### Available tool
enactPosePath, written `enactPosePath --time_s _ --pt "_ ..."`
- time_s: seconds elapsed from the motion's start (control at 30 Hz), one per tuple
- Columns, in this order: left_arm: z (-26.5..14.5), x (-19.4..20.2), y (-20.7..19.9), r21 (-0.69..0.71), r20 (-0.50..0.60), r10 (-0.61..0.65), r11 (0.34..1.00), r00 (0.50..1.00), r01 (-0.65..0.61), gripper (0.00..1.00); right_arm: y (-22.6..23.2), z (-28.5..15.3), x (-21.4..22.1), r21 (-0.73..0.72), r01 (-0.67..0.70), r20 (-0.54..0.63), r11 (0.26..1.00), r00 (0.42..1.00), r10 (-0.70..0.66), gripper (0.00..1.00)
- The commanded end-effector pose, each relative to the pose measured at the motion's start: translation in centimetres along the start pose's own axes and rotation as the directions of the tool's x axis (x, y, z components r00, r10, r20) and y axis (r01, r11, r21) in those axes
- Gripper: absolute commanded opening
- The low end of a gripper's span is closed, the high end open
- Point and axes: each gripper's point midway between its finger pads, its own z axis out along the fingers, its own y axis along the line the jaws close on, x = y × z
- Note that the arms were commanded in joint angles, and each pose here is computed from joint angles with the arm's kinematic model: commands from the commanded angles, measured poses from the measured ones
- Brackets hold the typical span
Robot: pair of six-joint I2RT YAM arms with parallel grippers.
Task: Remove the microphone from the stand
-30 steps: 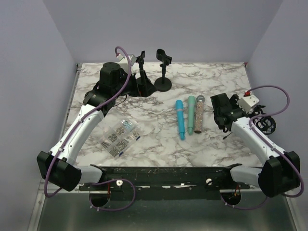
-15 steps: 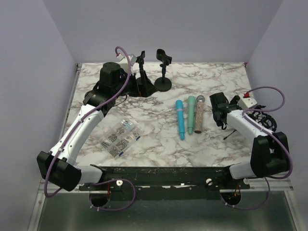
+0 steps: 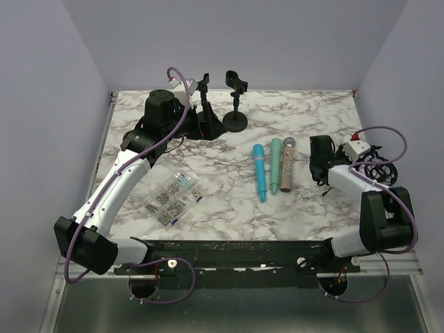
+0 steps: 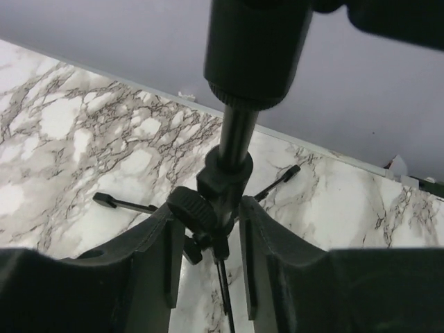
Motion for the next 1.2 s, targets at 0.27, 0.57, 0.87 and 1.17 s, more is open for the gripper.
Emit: enactPosePath --time_s 0.27,0.57,0.87,1.17 --pt "0.5 -0.1 -0.2 0.026 -0.001 -0.001 1.0 1.0 0.001 0.99 1.7 -0.5 -4.4 -0.169 -0.049 0.077 0.984 0.995 0.063 0.08" --pt "0.6 -0.1 -0.1 0.025 -0.006 -0.004 1.0 1.0 0.004 0.99 3.8 -2.6 -7.8 -0.362 -0.039 0.063 0.931 0.996 0.067 0.0" --pt "0.8 0.1 -0.1 0.027 -0.012 -0.007 1.0 1.0 0.008 0.99 4.5 -3.3 -7.5 -0.377 -0.037 0.032 0.926 0.998 0.053 0.04" --pt "0.9 0.2 -0.1 0.031 -0.015 -0.01 0.999 1.0 0.011 0.99 2.0 -1.3 -4.9 -0.203 -0.066 0.05 0.977 0.996 0.077 0.82"
